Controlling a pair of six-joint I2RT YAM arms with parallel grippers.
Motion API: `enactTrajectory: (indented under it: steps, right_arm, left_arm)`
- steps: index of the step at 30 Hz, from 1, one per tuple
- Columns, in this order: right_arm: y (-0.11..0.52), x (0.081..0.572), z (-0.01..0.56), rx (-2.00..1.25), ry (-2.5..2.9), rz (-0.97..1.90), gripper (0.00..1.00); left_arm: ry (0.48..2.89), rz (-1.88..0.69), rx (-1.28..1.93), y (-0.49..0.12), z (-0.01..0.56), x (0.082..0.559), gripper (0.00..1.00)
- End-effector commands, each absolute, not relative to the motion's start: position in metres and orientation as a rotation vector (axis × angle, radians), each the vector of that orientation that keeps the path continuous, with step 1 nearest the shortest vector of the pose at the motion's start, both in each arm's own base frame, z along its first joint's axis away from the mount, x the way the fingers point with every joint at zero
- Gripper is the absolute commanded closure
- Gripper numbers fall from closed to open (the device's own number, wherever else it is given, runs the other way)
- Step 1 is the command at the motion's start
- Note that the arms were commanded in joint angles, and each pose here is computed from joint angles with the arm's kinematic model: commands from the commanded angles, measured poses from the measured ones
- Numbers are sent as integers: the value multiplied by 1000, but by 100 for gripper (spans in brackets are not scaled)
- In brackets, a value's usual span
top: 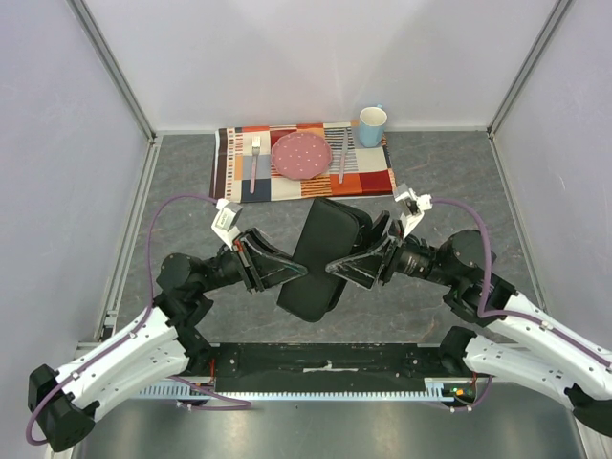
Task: Sort the hair-cutting tools
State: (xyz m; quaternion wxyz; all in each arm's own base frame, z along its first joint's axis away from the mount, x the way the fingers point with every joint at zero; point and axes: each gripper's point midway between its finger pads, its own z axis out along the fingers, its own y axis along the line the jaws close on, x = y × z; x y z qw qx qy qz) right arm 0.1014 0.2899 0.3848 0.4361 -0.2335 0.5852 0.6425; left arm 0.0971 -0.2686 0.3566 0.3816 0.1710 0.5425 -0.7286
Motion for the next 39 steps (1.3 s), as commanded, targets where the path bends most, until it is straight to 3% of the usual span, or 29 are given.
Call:
enactTrajectory:
  steps: [1, 8, 13, 16, 18, 28, 39]
  right_arm:
    - [290, 103, 411, -564, 1337, 1615, 49]
    - [295, 110, 408, -575, 1356, 1581, 80]
    - [293, 112, 404, -596, 1382, 1532, 97]
    - [292, 111, 402, -606, 1392, 1523, 100]
    - [292, 107, 402, -631, 1393, 1535, 100]
    - [299, 78, 421, -749, 1314, 1710, 100]
    - [309, 85, 430, -744, 1291, 1722, 100]
  left_arm:
    - [1354, -1823, 414, -268, 368, 104, 98]
    - [1444, -1760, 388, -273, 353, 116, 94]
    - [1511, -1662, 430, -273, 340, 121, 62]
    - [1464, -1634, 529, -270, 349, 111, 43]
    - [1417, -1642, 590, -269, 356, 103, 36]
    - [1271, -1831, 914, -278, 352, 62, 31]
    - [1296, -1892, 951, -288, 335, 64, 32]
